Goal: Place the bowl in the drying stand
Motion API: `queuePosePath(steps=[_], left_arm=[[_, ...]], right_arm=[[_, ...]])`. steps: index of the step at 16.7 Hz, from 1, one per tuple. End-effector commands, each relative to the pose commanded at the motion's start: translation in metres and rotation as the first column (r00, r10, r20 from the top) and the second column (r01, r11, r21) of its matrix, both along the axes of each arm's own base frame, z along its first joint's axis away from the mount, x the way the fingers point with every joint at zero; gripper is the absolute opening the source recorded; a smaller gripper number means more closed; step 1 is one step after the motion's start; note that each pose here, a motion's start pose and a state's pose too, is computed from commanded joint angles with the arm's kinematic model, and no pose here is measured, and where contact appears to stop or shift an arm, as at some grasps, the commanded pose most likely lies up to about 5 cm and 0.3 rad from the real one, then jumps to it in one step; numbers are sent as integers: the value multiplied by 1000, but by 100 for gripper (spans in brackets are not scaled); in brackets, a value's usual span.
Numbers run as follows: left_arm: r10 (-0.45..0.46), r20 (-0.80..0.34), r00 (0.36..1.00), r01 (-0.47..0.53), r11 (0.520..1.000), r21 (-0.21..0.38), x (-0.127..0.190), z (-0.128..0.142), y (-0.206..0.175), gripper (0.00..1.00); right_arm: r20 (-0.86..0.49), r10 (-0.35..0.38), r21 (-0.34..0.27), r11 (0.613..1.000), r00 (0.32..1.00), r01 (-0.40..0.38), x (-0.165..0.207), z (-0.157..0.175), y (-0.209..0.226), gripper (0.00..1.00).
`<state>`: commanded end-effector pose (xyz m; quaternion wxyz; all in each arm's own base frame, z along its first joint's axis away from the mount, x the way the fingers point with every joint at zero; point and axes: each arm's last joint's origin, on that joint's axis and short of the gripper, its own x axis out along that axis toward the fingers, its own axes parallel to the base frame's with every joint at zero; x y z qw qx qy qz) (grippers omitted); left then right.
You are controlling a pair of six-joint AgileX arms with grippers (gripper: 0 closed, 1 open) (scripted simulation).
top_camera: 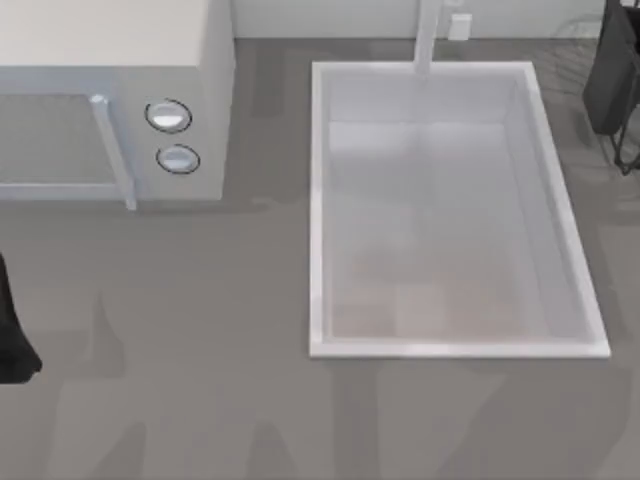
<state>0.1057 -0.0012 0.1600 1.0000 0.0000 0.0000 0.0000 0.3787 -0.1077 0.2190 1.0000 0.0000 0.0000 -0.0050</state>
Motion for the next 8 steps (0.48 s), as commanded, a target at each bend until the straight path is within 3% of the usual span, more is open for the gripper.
queuePosePath(steps=[8], left_arm=[[0,0,1000,0,1000,0,0,0,0,100]], right_arm=[[0,0,0,1000,1000,0,0,0,0,83]])
